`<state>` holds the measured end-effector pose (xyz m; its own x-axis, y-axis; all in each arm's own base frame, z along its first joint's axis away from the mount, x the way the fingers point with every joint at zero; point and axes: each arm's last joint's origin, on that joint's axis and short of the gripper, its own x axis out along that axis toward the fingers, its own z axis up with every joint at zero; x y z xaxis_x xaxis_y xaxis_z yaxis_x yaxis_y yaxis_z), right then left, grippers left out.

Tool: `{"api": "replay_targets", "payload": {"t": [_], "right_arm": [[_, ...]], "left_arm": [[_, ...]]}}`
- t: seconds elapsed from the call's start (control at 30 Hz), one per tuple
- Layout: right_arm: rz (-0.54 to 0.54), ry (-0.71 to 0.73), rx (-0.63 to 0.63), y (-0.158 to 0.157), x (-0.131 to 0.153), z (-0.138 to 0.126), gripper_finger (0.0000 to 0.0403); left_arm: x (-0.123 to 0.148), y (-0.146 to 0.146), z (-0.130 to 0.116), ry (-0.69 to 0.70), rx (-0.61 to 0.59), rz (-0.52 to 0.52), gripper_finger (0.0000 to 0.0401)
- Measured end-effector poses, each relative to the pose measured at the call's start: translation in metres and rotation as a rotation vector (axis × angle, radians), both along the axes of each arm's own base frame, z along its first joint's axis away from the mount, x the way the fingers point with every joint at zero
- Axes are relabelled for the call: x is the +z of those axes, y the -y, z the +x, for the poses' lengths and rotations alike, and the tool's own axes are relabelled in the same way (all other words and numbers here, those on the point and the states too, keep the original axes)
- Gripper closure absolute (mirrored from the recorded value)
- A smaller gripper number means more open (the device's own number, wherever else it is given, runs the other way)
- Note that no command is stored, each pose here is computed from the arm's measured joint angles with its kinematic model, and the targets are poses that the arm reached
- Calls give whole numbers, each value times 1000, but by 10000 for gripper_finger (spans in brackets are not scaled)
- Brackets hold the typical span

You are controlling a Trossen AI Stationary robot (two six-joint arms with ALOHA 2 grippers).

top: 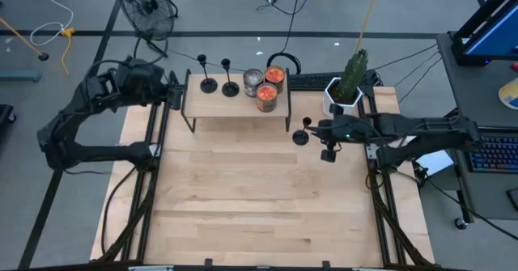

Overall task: Pick & Place candle stick holders
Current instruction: Put the black candle holder on the shelf

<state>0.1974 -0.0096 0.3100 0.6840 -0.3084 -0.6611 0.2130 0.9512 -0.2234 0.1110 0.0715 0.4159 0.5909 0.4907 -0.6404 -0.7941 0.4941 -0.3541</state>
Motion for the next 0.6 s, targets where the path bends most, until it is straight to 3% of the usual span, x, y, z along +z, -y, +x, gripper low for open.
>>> {"api": "replay_targets", "payload": {"t": [0.33, 0.6], "right_arm": [[-46, -159, 2, 13, 3, 26, 271], [-54, -226, 39, 17, -7, 35, 261]], "left_arm": [[-39, 5, -7, 29, -42, 16, 354], [-59, 11, -15, 113, -59, 73, 354]]}}
